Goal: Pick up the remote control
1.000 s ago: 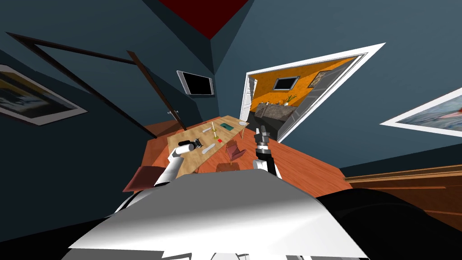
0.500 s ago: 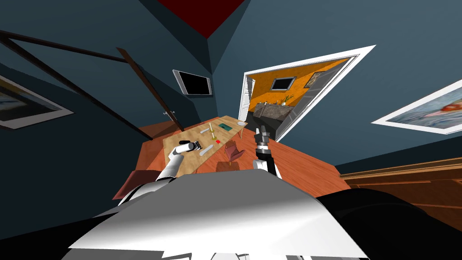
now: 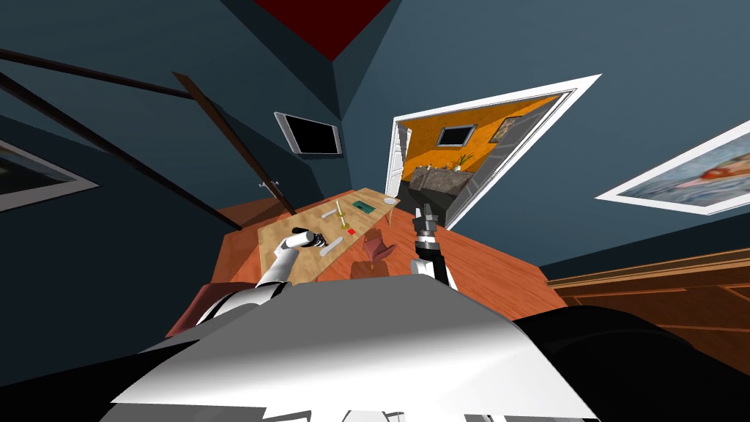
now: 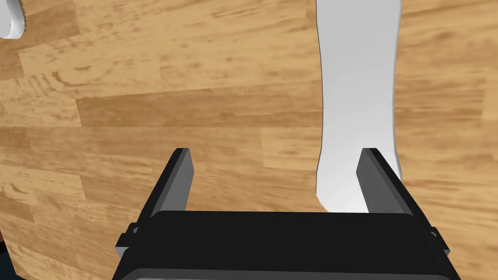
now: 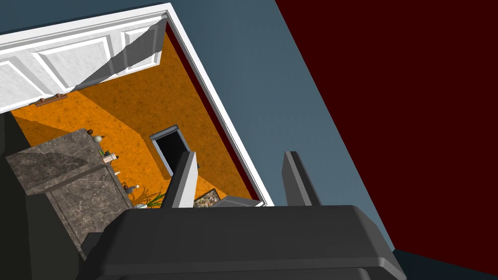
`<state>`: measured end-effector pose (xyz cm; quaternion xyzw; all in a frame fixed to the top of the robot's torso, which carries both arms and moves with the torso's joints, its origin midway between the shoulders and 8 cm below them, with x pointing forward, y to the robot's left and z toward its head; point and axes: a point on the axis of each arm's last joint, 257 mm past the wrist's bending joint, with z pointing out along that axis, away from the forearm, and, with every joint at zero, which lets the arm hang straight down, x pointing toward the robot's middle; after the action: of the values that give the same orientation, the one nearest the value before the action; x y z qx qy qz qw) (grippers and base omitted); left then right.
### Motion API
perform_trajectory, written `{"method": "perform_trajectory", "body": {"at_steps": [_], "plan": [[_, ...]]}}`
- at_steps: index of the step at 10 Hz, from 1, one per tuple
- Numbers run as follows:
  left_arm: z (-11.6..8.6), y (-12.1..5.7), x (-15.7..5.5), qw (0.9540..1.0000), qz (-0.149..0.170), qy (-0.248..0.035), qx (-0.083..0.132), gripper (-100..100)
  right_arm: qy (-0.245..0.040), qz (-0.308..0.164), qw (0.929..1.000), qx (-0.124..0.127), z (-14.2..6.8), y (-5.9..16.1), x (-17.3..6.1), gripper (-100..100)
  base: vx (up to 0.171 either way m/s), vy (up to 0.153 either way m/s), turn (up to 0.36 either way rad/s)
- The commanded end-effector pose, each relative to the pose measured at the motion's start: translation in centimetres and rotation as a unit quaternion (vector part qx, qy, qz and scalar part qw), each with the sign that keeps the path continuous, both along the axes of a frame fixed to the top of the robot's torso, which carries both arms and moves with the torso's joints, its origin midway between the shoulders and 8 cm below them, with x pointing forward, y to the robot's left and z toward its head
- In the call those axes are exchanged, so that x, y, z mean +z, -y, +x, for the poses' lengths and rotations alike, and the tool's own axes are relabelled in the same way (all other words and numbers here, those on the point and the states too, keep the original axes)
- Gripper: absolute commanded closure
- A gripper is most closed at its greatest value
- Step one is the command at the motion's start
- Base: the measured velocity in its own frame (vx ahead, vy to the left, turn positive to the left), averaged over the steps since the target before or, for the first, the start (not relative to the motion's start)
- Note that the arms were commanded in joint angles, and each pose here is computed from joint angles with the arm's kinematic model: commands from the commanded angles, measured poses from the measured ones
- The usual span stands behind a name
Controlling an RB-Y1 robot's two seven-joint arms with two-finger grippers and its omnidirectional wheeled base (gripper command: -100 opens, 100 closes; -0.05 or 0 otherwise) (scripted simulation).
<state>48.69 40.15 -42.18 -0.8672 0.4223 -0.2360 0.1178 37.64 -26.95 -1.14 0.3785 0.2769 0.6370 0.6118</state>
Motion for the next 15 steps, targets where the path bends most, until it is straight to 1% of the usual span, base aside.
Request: {"method": "perform_trajectory", "body": {"at_steps": [1, 2, 3, 4, 5, 6, 7, 8, 9, 11, 12, 14, 15], "plan": [[-0.5, 0.1, -0.9, 0.9999, -0.003, -0.010, 0.003, -100, 0.000, 0.000, 1.0000, 0.000, 0.0, 0.0, 0.0, 0, 0.016, -0.011, 0.001], [-1.2, 0.1, -1.6, 0.9993, -0.013, -0.034, 0.010, -100, 0.000, 0.000, 1.0000, 0.000, 0.0, 0.0, 0.0, 0, 0.026, -0.019, -0.051], [-1.6, 0.0, -2.0, 0.9990, -0.015, -0.041, 0.012, -100, 0.000, 0.000, 1.0000, 0.000, 0.0, 0.0, 0.0, 0, 0.034, -0.019, -0.029], [-2.3, 0.2, -2.6, 0.9975, -0.025, -0.064, 0.018, -100, 0.000, 0.000, 1.0000, 0.000, 0.0, 0.0, 0.0, 0, 0.051, -0.019, -0.037], [-2.7, 0.1, -3.0, 0.9970, -0.026, -0.070, 0.021, -100, 0.000, 0.000, 1.0000, 0.000, 0.0, 0.0, 0.0, 0, 0.043, -0.014, -0.028], [-3.1, 0.3, -3.1, 0.9954, -0.034, -0.086, 0.025, -100, 0.000, 0.000, 1.0000, 0.000, 0.0, 0.0, 0.0, 0, 0.048, -0.022, -0.040], [-3.8, 0.2, -3.8, 0.9942, -0.037, -0.097, 0.029, -100, 0.000, 0.000, 1.0000, 0.000, 0.0, 0.0, 0.0, 0, 0.042, -0.014, -0.021], [-4.3, 0.4, -3.9, 0.9921, -0.044, -0.113, 0.033, -100, 0.000, 0.000, 1.0000, 0.000, 0.0, 0.0, 0.0, 0, 0.042, -0.013, -0.040], [-4.9, 0.4, -4.5, 0.9908, -0.047, -0.121, 0.036, -100, 0.000, 0.000, 1.0000, 0.000, 0.0, 0.0, 0.0, 0, 0.037, -0.009, -0.022], [-6.5, 0.6, -5.2, 0.9840, -0.062, -0.160, 0.048, -100, 0.000, 0.000, 1.0000, 0.000, 0.0, 0.0, 0.0, 0, 0.051, -0.010, -0.043], [-6.8, 0.6, -5.4, 0.9831, -0.064, -0.164, 0.050, -100, 0.000, 0.000, 1.0000, 0.000, 0.0, 0.0, 0.0, 0, 0.048, -0.005, -0.015], [-8.3, 0.6, -5.9, 0.9756, -0.075, -0.197, 0.061, -100, 0.000, 0.000, 1.0000, 0.000, 0.0, 0.0, 0.0, 0, 0.055, 0.000, -0.034], [-8.9, 0.5, -6.0, 0.9725, -0.080, -0.209, 0.066, -100, 0.000, 0.000, 1.0000, 0.000, 0.0, 0.0, 0.0, 0, 0.057, -0.006, -0.036]]}}
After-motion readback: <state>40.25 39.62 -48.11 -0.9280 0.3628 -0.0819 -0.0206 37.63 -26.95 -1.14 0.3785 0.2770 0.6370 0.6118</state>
